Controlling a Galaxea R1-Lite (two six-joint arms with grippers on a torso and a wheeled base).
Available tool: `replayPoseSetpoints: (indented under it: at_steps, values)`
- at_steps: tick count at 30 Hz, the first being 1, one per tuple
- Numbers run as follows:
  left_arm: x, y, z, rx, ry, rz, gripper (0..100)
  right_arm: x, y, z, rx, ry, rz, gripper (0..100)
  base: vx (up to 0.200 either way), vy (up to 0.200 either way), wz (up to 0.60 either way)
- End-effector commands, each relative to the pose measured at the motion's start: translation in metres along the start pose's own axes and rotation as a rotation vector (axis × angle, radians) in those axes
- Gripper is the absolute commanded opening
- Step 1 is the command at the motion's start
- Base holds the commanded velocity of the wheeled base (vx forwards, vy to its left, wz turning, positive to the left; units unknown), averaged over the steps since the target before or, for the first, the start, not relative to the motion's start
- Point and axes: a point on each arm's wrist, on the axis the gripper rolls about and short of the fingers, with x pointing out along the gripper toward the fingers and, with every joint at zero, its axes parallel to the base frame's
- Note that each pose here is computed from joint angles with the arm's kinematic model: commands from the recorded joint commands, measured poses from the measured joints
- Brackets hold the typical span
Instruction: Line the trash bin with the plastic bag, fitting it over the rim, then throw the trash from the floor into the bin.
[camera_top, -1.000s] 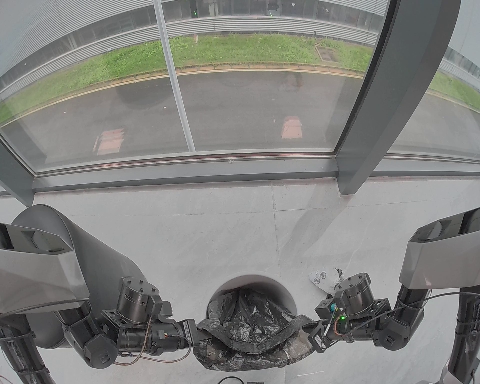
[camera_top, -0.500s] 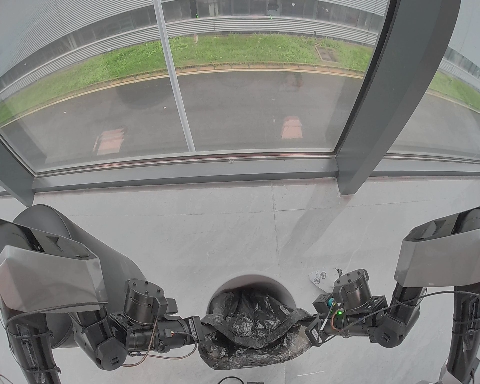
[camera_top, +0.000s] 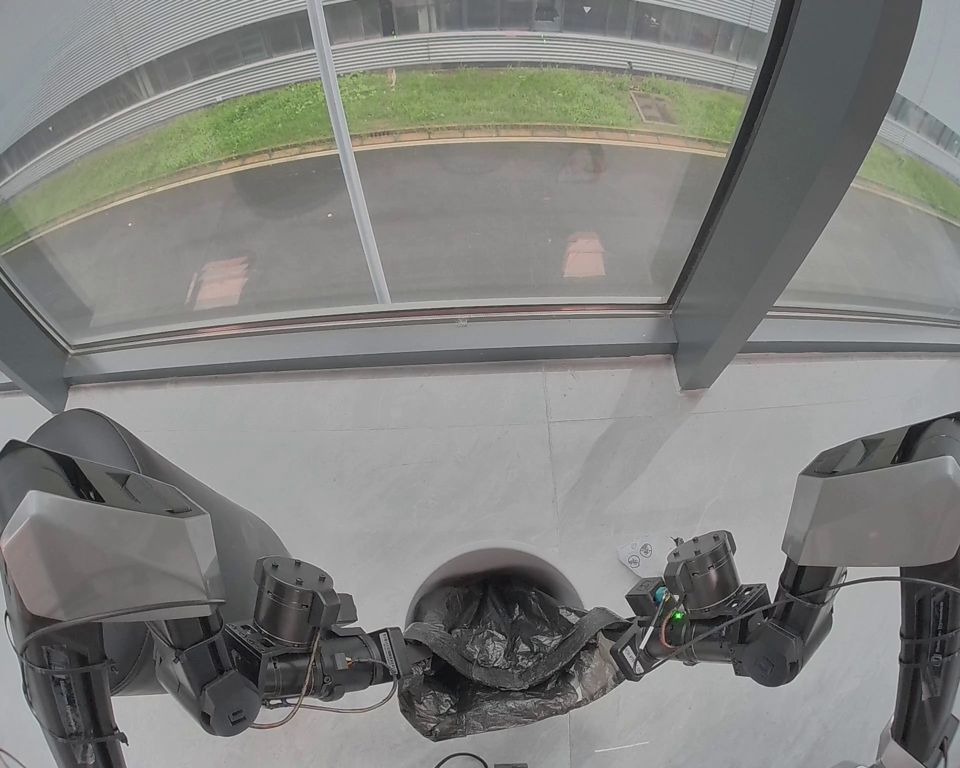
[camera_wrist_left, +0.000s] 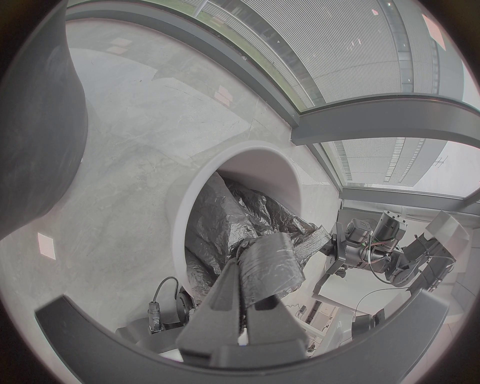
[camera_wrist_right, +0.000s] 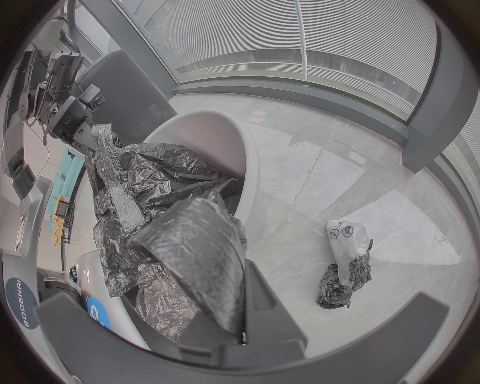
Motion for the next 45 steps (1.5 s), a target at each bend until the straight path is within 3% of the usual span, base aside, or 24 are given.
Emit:
replayPoseSetpoints:
  at_steps: [1, 9, 10, 29, 35, 45]
  values:
    - [-0.001, 0.0, 0.0, -0.002, 0.001, -0.001, 0, -0.001, 0.0, 0.001, 0.001, -0.005, 0.002, 0, 0.0, 0.0, 0.0]
    - [-0.008, -0.005, 0.001, 0.009, -0.027, -0.029, 0, -0.003, 0.0, 0.003, -0.001, -0.013, 0.002, 0, 0.0, 0.0, 0.0]
    - [-0.008, -0.005, 0.001, 0.009, -0.028, -0.03, 0, -0.005, 0.0, 0.004, 0.0, -0.018, 0.003, 100, 0.0, 0.0, 0.0]
    - [-0.011, -0.008, 0.003, 0.012, -0.04, -0.042, 0, -0.032, 0.003, 0.02, -0.012, -0.094, -0.001, 100, 0.0, 0.0, 0.0]
    - [-0.013, -0.009, 0.005, 0.012, -0.052, -0.048, 0, -0.046, 0.039, 0.037, -0.102, -0.158, 0.078, 100, 0.0, 0.0, 0.0]
    - [-0.014, -0.009, 0.01, 0.009, -0.079, -0.058, 0, -0.016, 0.083, 0.041, -0.205, -0.147, 0.158, 100, 0.0, 0.0, 0.0]
